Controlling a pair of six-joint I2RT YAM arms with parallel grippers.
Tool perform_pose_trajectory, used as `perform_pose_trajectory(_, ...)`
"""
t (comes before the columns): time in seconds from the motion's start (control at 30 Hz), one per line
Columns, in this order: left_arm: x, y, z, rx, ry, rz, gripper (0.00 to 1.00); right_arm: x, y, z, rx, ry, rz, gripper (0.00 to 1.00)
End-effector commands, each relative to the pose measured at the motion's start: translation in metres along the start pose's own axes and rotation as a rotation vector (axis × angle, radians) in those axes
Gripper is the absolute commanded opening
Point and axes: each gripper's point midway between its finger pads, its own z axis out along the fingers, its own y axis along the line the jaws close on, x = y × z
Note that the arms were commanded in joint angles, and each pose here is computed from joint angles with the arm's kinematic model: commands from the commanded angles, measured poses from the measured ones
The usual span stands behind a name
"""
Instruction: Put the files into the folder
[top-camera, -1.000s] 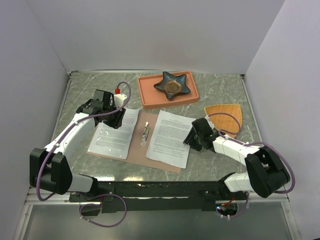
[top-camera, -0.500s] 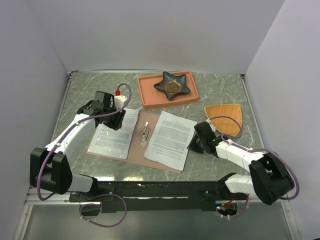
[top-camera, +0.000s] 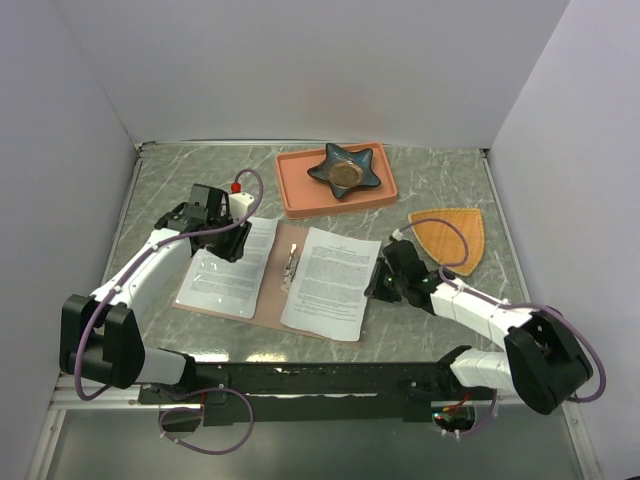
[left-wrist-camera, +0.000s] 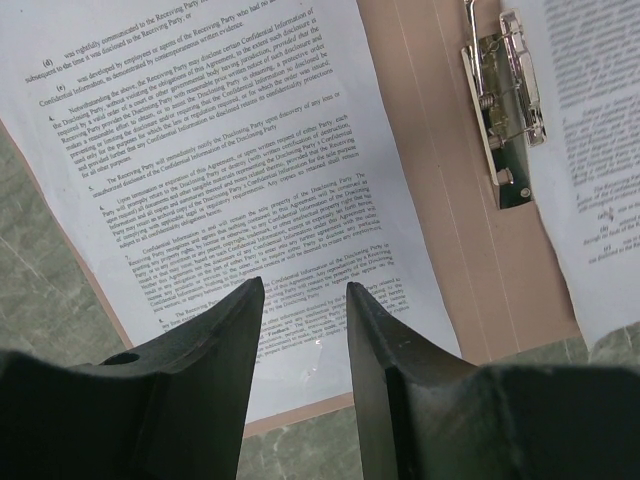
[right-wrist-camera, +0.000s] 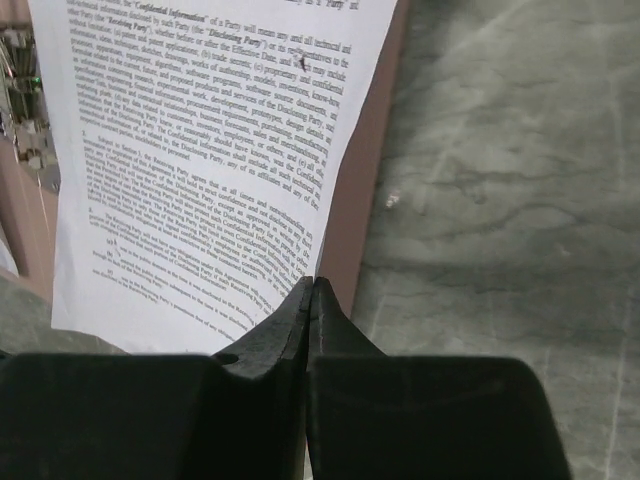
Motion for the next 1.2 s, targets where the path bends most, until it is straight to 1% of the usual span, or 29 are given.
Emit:
perform_pose_trajectory(0.0,-0.009,0.001,-0.004,-0.015,-0.040,0.007,0.45,-0.015,0.030,0.004,-0.062,-0.011,-0.075,0.00)
perform_pose_trajectory(0.37,-0.009,0.001,-0.004,-0.011,-0.042,0.008,0.45,-0.019,0.035,0.010,-0.030,-0.025,-0.059,0.00)
perform_pose_trajectory(0.63,-0.009,0.001,-0.005,-0.017,-0.045,0.018,0.45,-0.023,0.016,0.007,0.073,-0.086,0.007,0.00)
perform_pose_trajectory(0.77,-0.009,0.002,-0.005,-0.018,-0.050,0.024,0.45,-0.023,0.014,0.002,0.043,-0.121,0.006,0.00)
perform_pose_trajectory(0.97,-0.010,0.000,-0.005,-0.008,-0.049,0.016,0.45,-0.021,0.016,0.003,0.042,-0.110,0.032,0.00)
perform_pose_trajectory(1.17,-0.011,0.001,-0.008,-0.014,-0.054,0.021,0.45,-0.019,0.021,0.009,0.034,-0.098,0.024,0.00)
